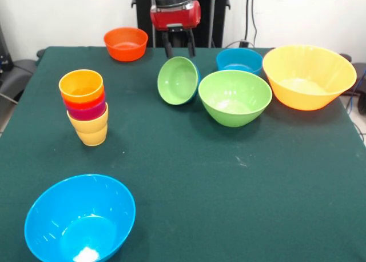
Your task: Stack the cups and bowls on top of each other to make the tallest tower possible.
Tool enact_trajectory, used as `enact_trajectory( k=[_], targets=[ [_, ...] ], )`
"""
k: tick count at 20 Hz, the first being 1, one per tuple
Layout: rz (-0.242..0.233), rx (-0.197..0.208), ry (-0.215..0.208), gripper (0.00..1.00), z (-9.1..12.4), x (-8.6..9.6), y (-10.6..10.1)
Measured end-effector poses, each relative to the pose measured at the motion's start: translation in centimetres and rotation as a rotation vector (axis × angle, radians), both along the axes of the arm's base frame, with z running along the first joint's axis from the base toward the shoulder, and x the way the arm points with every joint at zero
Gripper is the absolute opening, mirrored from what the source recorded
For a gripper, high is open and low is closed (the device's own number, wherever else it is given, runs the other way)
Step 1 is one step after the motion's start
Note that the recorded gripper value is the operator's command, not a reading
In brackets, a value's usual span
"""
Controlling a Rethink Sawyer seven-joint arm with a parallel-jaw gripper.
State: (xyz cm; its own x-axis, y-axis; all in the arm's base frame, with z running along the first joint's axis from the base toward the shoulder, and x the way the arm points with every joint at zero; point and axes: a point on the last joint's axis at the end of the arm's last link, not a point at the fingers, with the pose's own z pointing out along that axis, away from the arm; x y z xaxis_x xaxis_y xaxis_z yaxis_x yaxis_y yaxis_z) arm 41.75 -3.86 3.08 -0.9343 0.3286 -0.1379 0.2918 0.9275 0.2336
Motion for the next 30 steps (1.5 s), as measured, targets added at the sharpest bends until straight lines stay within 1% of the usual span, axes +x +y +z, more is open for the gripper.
enact_trajectory(
  k=[5, 8, 11, 15, 17, 22, 24, 27, 30],
  targets=[
    [0.019, -0.02, 0.021, 1.0, 1.2, 0.9, 0.0],
    [0.029, -0.046, 0.04, 1.0, 2.5, 1.7, -0.2],
    [0.038, -0.065, 0.047, 1.0, 3.5, 2.2, -0.4],
    [0.051, -0.097, 0.044, 1.0, 4.8, 2.9, -0.8],
    [0.053, -0.104, 0.039, 1.0, 5.1, 3.0, -0.9],
    [0.066, -0.101, 0.042, 1.0, 4.8, 3.1, -0.2],
    [0.081, -0.102, 0.045, 1.0, 4.6, 3.0, 0.3],
    [0.123, -0.111, 0.04, 1.0, 3.7, 2.9, 1.2],
    [0.164, -0.113, 0.017, 1.0, 2.5, 2.8, 2.1]
  ],
)
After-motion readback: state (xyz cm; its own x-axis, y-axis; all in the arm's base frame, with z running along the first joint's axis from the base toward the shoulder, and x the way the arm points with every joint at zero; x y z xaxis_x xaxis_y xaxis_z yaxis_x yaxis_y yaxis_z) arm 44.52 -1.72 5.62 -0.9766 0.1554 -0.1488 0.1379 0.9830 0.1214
